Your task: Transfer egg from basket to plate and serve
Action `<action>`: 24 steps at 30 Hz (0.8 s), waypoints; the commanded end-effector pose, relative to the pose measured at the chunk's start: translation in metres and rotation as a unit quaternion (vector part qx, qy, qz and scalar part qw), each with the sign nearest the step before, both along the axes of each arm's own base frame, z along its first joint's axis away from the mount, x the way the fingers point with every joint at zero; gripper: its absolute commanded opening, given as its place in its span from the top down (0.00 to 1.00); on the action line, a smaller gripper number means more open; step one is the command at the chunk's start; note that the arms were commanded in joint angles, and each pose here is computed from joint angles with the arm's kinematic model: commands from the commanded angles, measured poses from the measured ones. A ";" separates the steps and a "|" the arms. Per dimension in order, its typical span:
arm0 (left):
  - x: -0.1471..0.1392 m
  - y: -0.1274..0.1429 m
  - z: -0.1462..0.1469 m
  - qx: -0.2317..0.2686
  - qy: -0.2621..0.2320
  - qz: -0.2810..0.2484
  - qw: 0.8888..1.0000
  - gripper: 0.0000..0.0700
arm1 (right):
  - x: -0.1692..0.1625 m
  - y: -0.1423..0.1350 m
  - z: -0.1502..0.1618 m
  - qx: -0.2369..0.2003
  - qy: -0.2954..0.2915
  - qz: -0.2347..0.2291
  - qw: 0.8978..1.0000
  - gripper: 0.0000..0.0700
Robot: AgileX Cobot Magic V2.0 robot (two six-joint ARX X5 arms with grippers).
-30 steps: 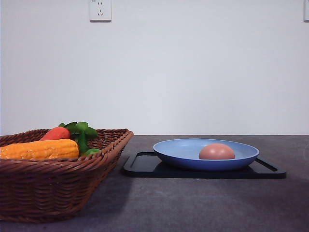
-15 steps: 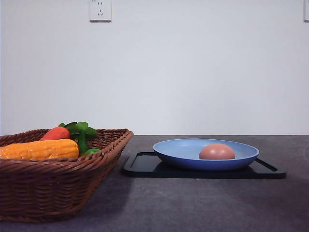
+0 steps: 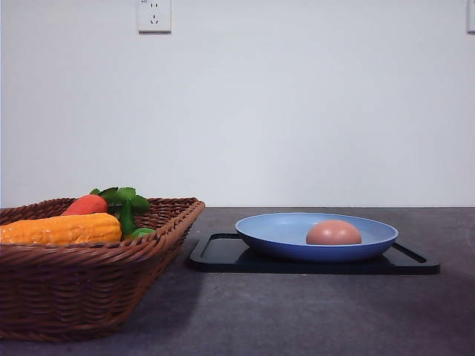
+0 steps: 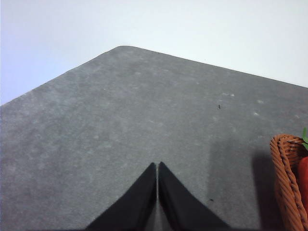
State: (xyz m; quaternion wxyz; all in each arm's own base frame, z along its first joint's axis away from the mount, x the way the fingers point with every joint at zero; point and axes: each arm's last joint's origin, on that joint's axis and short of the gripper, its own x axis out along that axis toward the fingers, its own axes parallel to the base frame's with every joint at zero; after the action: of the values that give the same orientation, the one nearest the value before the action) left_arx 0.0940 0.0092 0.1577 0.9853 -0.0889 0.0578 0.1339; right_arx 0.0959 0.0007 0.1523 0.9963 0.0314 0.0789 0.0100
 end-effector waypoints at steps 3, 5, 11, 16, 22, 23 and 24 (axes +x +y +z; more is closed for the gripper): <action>0.001 0.000 -0.009 -0.001 0.019 -0.001 1.000 1.00 | 0.000 0.000 0.000 0.007 -0.004 -0.003 1.000 1.00; 0.001 0.000 -0.009 -0.001 0.019 -0.001 1.000 1.00 | 0.000 0.000 0.000 0.007 -0.004 -0.003 1.000 1.00; 0.001 0.000 -0.009 -0.001 0.019 -0.001 1.000 1.00 | 0.000 0.000 0.000 0.007 -0.004 -0.003 1.000 1.00; 0.001 0.000 -0.009 -0.001 0.019 -0.001 1.000 1.00 | 0.000 0.000 0.000 0.007 -0.004 -0.003 1.000 1.00; 0.001 0.000 -0.009 -0.001 0.019 -0.001 1.000 1.00 | 0.000 0.000 0.000 0.007 -0.004 -0.003 1.000 1.00; 0.001 0.000 -0.009 -0.001 0.019 -0.001 1.000 1.00 | 0.000 0.000 0.000 0.007 -0.004 -0.003 1.000 1.00; 0.001 0.000 -0.009 -0.001 0.019 -0.001 1.000 1.00 | 0.000 0.000 0.000 0.007 -0.004 -0.003 1.000 1.00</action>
State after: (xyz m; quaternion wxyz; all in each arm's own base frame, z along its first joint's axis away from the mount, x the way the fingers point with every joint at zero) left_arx 0.0940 0.0092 0.1577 0.9853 -0.0889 0.0577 0.1339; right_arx 0.0959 0.0007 0.1523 0.9963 0.0314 0.0789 0.0100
